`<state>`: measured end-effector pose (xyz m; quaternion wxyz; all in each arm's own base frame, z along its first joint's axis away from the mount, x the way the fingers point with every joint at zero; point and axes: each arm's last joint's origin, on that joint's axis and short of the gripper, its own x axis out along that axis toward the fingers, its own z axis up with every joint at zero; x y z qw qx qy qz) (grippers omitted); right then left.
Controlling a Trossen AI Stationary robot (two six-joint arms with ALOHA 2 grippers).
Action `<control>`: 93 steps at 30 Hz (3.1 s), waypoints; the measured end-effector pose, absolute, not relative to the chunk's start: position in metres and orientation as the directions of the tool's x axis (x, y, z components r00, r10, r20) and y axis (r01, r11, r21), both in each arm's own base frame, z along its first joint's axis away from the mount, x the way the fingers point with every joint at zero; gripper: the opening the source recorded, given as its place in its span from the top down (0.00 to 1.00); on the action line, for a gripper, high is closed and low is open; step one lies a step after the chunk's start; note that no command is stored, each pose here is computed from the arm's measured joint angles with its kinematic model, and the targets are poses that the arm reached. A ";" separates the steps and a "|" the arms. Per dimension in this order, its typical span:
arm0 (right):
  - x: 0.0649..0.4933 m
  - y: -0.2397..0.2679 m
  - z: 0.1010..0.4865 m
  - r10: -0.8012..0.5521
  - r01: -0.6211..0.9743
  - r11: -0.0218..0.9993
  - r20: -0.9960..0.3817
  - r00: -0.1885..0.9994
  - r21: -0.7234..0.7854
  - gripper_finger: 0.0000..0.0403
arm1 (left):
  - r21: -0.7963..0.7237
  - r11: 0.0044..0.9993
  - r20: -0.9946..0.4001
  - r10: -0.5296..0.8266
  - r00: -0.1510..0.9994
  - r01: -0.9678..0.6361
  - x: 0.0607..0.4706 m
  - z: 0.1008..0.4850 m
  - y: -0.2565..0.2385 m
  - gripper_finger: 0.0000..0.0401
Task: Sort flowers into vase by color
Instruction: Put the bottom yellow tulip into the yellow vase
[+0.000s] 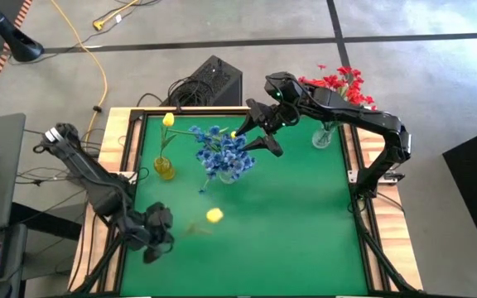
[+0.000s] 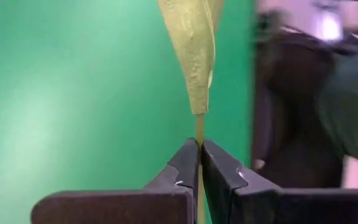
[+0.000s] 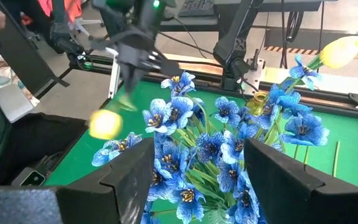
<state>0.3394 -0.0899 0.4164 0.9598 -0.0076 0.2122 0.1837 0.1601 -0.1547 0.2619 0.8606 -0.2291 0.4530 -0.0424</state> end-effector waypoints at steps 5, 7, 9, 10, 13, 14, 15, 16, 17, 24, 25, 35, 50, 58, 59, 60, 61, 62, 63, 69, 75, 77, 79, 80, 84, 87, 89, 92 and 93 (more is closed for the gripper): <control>0.339 -0.090 0.417 0.349 -0.356 0.932 -0.409 0.843 0.063 0.32 | -0.396 0.913 -0.623 -0.344 0.703 0.097 0.160 0.281 -0.157 1.00; 0.340 -0.090 0.417 0.349 -0.356 0.932 -0.407 0.844 0.061 0.32 | -0.337 0.926 -0.558 -0.341 0.757 0.169 0.160 0.290 -0.155 1.00; 0.340 -0.090 0.417 0.349 -0.356 0.933 -0.407 0.844 0.061 0.32 | -0.245 0.947 -0.499 -0.305 0.811 0.206 0.159 0.299 -0.151 1.00; 0.340 -0.090 0.417 0.348 -0.355 0.933 -0.407 0.845 0.061 0.32 | -0.191 0.959 -0.473 -0.277 0.836 0.209 0.158 0.302 -0.148 1.00; 0.340 -0.090 0.417 0.349 -0.355 0.933 -0.407 0.844 0.061 0.32 | -0.031 0.985 -0.409 -0.168 0.897 0.170 0.153 0.311 -0.138 1.00; 0.340 -0.090 0.417 0.349 -0.355 0.933 -0.407 0.844 0.062 0.32 | 0.019 0.990 -0.385 -0.124 0.915 0.142 0.151 0.315 -0.135 1.00; 0.340 -0.090 0.417 0.349 -0.355 0.933 -0.407 0.844 0.064 0.32 | 0.065 0.992 -0.360 -0.079 0.930 0.109 0.149 0.318 -0.130 1.00; 0.340 -0.090 0.417 0.349 -0.355 0.933 -0.407 0.844 0.064 0.32 | 0.104 0.992 -0.335 -0.032 0.942 0.071 0.146 0.321 -0.126 1.00; 0.340 -0.090 0.417 0.349 -0.355 0.933 -0.407 0.844 0.064 0.32 | 0.136 0.990 -0.310 0.018 0.951 0.025 0.144 0.324 -0.121 1.00; 0.339 -0.090 0.416 0.350 -0.355 0.932 -0.413 0.841 0.068 0.32 | 0.202 0.909 -0.227 0.406 0.885 -0.365 0.132 0.331 -0.080 1.00; 0.339 -0.090 0.416 0.351 -0.355 0.932 -0.414 0.840 0.069 0.32 | 0.204 0.891 -0.232 0.446 0.864 -0.405 0.130 0.329 -0.074 1.00; 0.339 -0.090 0.415 0.351 -0.358 0.932 -0.422 0.836 0.066 0.32 | 0.225 0.791 -0.244 0.612 0.752 -0.570 0.108 0.320 -0.044 1.00; 0.338 -0.090 0.415 0.352 -0.368 0.929 -0.426 0.834 0.047 0.32 | 0.244 0.684 -0.181 0.728 0.661 -0.687 0.093 0.293 -0.032 1.00; 0.338 -0.090 0.415 0.352 -0.368 0.929 -0.427 0.833 0.048 0.32 | 0.238 0.673 -0.175 0.739 0.651 -0.700 0.090 0.274 -0.030 1.00; 0.338 -0.090 0.415 0.352 -0.368 0.929 -0.427 0.833 0.048 0.32 | 0.241 0.672 -0.175 0.740 0.650 -0.700 0.090 0.274 -0.030 1.00; 0.338 -0.090 0.415 0.352 -0.368 0.929 -0.427 0.833 0.048 0.32 | 0.237 0.672 -0.175 0.740 0.650 -0.701 0.090 0.274 -0.030 1.00; 0.338 -0.090 0.415 0.352 -0.368 0.929 -0.427 0.833 0.048 0.32 | 0.233 0.673 -0.176 0.739 0.651 -0.701 0.090 0.274 -0.030 1.00; 0.338 -0.090 0.415 0.352 -0.368 0.929 -0.427 0.833 0.048 0.32 | 0.231 0.675 -0.178 0.738 0.651 -0.701 0.090 0.273 -0.030 1.00; 0.338 -0.090 0.415 0.352 -0.368 0.929 -0.427 0.833 0.048 0.32 | 0.228 0.675 -0.179 0.738 0.651 -0.702 0.090 0.273 -0.030 1.00; 0.338 -0.090 0.415 0.352 -0.368 0.929 -0.427 0.833 0.048 0.32 | 0.191 0.696 -0.225 0.717 0.659 -0.692 0.090 0.271 -0.030 1.00; 0.338 -0.090 0.415 0.352 -0.368 0.929 -0.427 0.833 0.048 0.32 | 0.174 0.700 -0.258 0.711 0.654 -0.693 0.090 0.268 -0.031 1.00; 0.338 -0.090 0.415 0.352 -0.368 0.929 -0.427 0.833 0.048 0.32 | 0.189 0.695 -0.255 0.717 0.649 -0.694 0.090 0.262 -0.031 1.00; 0.338 -0.090 0.415 0.352 -0.368 0.929 -0.427 0.833 0.048 0.32 | 0.191 0.692 -0.262 0.719 0.643 -0.696 0.090 0.254 -0.031 1.00; 0.338 -0.090 0.415 0.352 -0.368 0.929 -0.427 0.833 0.048 0.32 | 0.187 0.690 -0.265 0.721 0.641 -0.699 0.090 0.250 -0.031 1.00; 0.337 -0.093 0.415 0.344 -0.359 0.932 -0.427 0.836 0.048 0.32 | 0.145 0.693 -0.294 0.712 0.638 -0.706 0.090 0.243 -0.031 1.00; 0.335 -0.101 0.415 0.324 -0.336 0.941 -0.427 0.845 0.048 0.32 | 0.122 0.704 -0.335 0.693 0.638 -0.700 0.090 0.239 -0.031 1.00; 0.333 -0.109 0.415 0.303 -0.313 0.949 -0.427 0.852 0.047 0.32 | 0.111 0.720 -0.382 0.667 0.640 -0.685 0.090 0.238 -0.032 1.00; 0.328 -0.122 0.415 0.270 -0.276 0.960 -0.426 0.863 0.047 0.32 | 0.083 0.732 -0.429 0.639 0.639 -0.676 0.090 0.237 -0.033 1.00; 0.327 -0.126 0.415 0.259 -0.265 0.963 -0.425 0.867 0.047 0.32 | 0.075 0.734 -0.439 0.632 0.638 -0.675 0.089 0.236 -0.033 1.00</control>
